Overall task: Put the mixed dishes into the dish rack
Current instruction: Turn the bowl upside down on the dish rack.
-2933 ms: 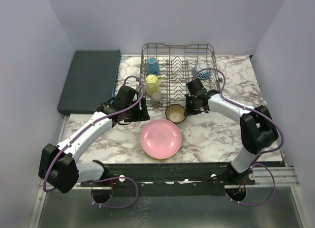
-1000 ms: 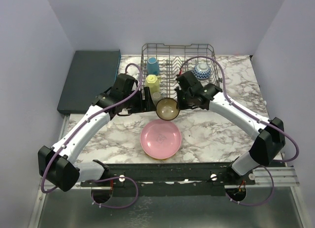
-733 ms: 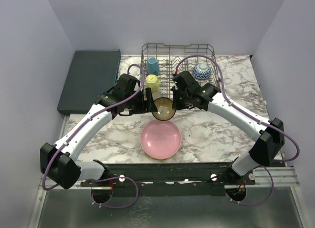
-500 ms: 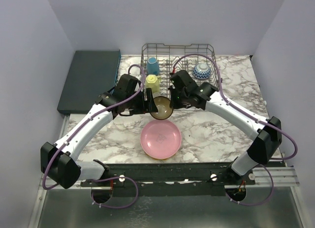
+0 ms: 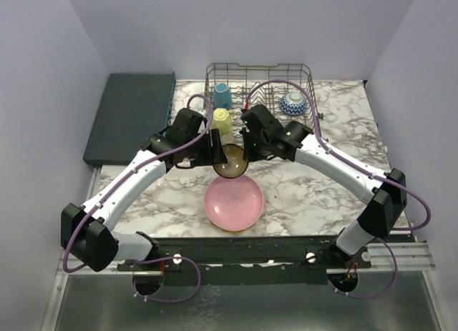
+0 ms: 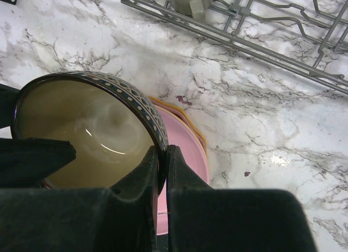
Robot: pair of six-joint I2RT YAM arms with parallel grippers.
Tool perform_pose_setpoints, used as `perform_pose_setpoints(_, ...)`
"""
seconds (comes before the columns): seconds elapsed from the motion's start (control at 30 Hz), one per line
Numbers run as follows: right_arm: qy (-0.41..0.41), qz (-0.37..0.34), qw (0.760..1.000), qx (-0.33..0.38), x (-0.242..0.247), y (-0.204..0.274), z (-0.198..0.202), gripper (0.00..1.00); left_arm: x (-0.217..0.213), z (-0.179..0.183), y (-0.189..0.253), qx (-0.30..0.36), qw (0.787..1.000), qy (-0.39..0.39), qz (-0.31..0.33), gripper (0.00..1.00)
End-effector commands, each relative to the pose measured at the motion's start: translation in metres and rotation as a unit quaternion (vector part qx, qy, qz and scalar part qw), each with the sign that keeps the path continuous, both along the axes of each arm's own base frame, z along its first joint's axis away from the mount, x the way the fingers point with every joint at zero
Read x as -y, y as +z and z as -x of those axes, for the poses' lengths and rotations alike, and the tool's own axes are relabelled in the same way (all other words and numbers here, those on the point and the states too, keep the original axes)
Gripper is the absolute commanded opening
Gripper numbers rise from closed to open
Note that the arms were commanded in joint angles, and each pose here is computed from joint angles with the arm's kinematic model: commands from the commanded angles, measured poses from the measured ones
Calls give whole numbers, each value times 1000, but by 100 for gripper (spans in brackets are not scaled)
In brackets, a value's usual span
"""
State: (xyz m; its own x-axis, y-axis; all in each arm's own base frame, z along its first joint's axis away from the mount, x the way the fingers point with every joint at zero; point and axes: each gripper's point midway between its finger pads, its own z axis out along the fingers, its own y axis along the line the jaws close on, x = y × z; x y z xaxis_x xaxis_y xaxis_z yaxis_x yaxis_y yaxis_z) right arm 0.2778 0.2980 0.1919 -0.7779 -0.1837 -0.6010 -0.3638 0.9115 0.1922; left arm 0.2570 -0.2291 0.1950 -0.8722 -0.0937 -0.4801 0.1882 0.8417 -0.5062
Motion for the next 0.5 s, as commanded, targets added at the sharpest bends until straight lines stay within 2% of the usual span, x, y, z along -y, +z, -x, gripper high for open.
perform_pose_setpoints(0.0,-5,-24,999,26,-13,23,-7,1,-3,0,-12,-9,1000,7,-20,58)
perform_pose_setpoints(0.27,-8,-20,999,30,-13,24,-7,1,-6,1,-16,-10,999,9,-30,44)
perform_pose_setpoints(0.47,-10,-19,999,33,-11,24,-7,1,-6,1,-19,-13,999,7,-33,21)
